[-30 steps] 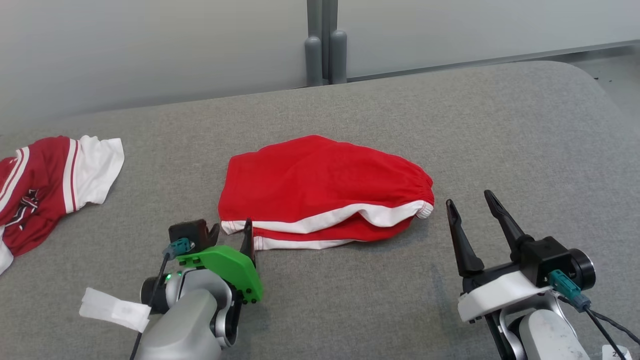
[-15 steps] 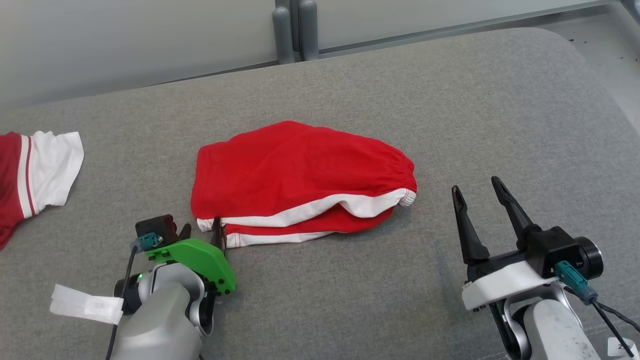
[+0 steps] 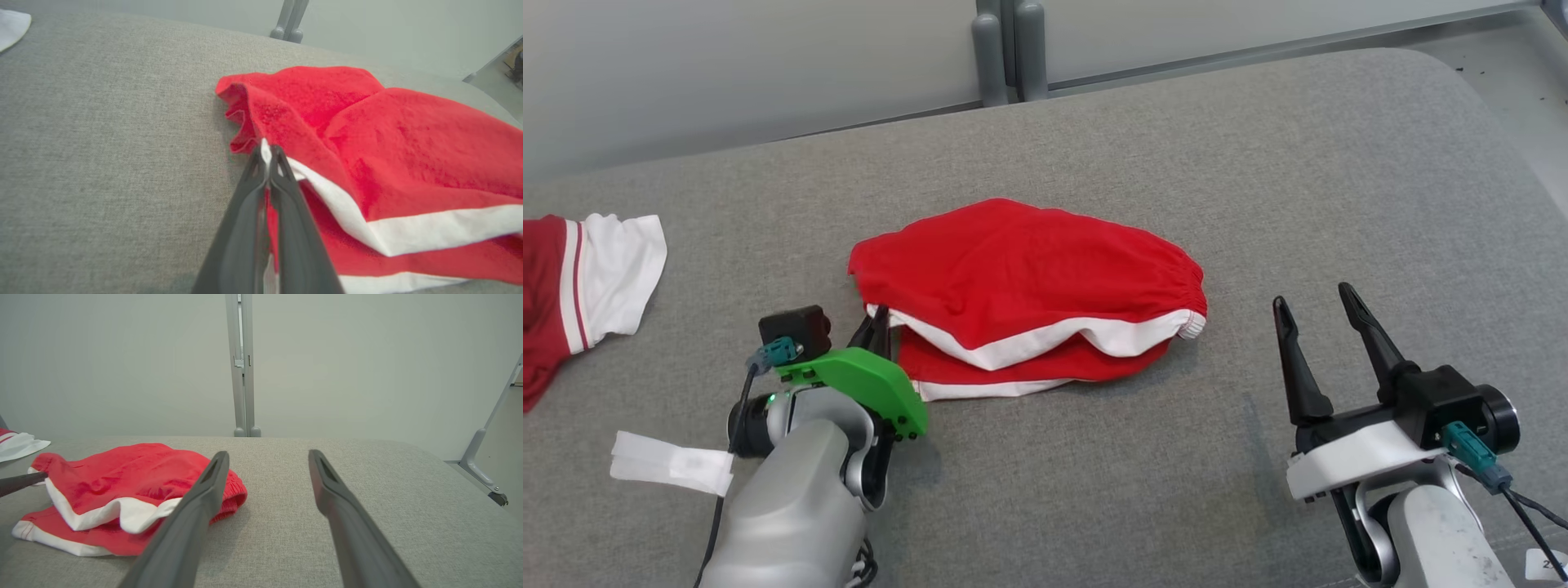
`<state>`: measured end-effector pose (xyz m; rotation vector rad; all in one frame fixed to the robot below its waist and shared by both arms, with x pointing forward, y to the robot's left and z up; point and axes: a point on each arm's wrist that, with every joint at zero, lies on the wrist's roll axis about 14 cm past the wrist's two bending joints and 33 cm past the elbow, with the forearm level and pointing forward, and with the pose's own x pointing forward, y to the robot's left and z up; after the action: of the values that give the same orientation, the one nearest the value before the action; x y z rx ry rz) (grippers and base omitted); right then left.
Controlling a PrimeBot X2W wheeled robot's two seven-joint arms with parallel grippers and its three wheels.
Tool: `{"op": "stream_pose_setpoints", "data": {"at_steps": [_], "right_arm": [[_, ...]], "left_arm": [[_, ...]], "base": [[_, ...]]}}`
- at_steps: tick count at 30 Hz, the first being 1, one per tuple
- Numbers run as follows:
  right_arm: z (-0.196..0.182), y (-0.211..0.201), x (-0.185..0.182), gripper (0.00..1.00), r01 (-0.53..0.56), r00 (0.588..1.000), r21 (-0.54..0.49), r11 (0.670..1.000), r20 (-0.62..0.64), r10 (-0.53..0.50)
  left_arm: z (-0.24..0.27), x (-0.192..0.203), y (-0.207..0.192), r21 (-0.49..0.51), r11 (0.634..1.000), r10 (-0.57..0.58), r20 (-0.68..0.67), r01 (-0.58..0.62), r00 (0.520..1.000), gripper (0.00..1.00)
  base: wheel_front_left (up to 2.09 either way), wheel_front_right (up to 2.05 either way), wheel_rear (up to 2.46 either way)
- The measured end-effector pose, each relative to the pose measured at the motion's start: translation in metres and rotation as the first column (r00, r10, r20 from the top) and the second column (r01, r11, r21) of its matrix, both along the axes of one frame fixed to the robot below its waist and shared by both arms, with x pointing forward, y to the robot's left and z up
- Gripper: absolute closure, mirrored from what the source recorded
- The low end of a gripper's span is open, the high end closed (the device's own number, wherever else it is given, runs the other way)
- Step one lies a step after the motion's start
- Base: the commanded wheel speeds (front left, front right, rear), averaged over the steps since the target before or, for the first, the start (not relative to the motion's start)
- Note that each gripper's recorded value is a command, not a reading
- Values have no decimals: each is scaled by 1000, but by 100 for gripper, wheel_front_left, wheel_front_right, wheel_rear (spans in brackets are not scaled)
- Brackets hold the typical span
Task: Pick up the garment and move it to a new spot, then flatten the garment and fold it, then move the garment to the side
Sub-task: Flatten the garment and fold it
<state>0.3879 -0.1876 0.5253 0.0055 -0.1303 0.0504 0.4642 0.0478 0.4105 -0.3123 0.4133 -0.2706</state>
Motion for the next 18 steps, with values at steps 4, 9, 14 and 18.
{"op": "stream_pose_setpoints", "data": {"at_steps": [4,9,14,18], "right_arm": [[0,-1,-1,0,3,1000,8,1000,2,-3],[1,3,-3,0,-6,1000,15,1000,6,6],[1,6,-6,0,-14,1000,20,1000,6,14],[0,9,-7,0,-22,1000,22,1000,5,22]], "left_arm": [[27,4,-5,-32,999,-16,91,19,996,100],[34,-16,-1,-43,998,-29,141,35,990,100],[30,-44,14,-44,999,-15,153,22,988,100],[27,-64,31,-32,999,15,144,-11,990,100]], "base": [[0,0,0],[0,0,0],[0,0,0],[0,0,0]]}}
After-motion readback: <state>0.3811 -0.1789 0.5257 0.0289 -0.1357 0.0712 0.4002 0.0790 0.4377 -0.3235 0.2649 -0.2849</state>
